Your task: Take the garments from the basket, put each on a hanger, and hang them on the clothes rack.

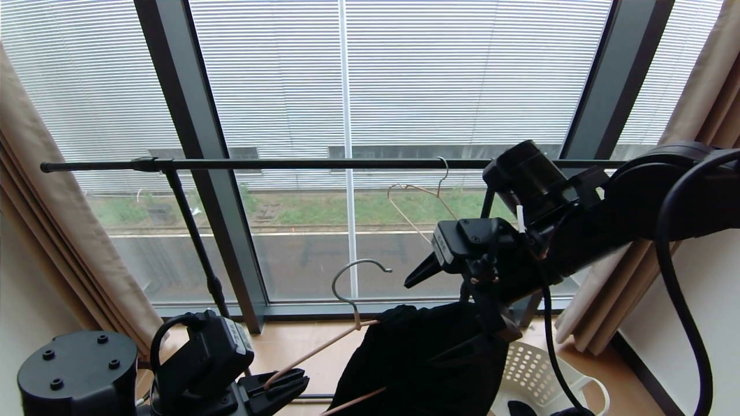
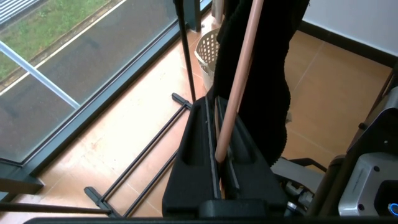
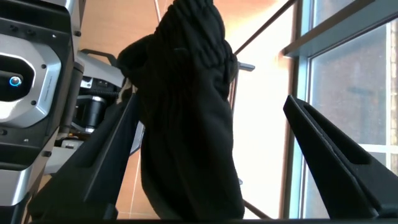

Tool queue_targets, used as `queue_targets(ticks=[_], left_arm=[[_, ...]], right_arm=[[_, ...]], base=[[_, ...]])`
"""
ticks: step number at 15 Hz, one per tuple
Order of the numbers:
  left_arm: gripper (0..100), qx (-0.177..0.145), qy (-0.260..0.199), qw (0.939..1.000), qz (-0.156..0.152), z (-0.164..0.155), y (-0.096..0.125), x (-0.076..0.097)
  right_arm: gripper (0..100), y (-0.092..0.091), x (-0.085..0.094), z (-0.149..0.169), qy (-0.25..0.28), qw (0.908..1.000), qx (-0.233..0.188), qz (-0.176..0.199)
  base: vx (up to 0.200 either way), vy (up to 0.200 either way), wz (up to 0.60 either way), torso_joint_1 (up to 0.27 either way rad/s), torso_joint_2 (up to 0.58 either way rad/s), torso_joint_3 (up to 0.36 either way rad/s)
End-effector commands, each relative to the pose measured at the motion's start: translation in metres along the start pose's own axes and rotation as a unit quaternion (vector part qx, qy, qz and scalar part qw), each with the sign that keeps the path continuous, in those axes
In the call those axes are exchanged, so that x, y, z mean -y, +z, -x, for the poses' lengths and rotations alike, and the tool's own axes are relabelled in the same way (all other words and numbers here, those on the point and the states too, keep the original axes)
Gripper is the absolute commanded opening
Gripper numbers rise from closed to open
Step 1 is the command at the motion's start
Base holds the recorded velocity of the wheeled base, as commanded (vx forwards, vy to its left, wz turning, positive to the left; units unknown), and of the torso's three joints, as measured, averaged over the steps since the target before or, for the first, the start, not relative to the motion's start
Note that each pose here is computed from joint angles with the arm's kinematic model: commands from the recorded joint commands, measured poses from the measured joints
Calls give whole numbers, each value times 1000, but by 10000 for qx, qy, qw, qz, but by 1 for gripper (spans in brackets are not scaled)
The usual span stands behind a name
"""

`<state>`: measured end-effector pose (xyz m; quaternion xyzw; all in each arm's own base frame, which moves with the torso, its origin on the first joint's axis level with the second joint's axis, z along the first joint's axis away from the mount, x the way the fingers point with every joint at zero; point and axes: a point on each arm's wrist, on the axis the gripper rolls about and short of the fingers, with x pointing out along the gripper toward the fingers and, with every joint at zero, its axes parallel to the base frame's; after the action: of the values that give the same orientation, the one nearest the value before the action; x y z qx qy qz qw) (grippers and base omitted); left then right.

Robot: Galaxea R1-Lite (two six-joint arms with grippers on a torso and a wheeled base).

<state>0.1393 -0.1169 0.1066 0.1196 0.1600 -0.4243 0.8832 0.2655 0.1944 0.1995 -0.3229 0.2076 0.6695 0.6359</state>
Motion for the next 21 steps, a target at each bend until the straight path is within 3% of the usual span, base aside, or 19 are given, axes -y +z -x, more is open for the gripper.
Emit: queue_targets(ticks=[1,20,21], left_arm=[[0,7,0,10000,0,0,0,0],[0,-8,-10,10000,0,-1,0,0],[0,-15,-11,10000,1,-1,0,0]], right_arm=[[100,-2,2,-13,152,9999,-58,-31],[100,0,1,-31,369,9992,-130,11],[0,0,0,-31,360,9993,-132,24]], base=[[0,0,0,0,0,0],[0,0,0,0,0,0],[0,0,0,0,0,0]])
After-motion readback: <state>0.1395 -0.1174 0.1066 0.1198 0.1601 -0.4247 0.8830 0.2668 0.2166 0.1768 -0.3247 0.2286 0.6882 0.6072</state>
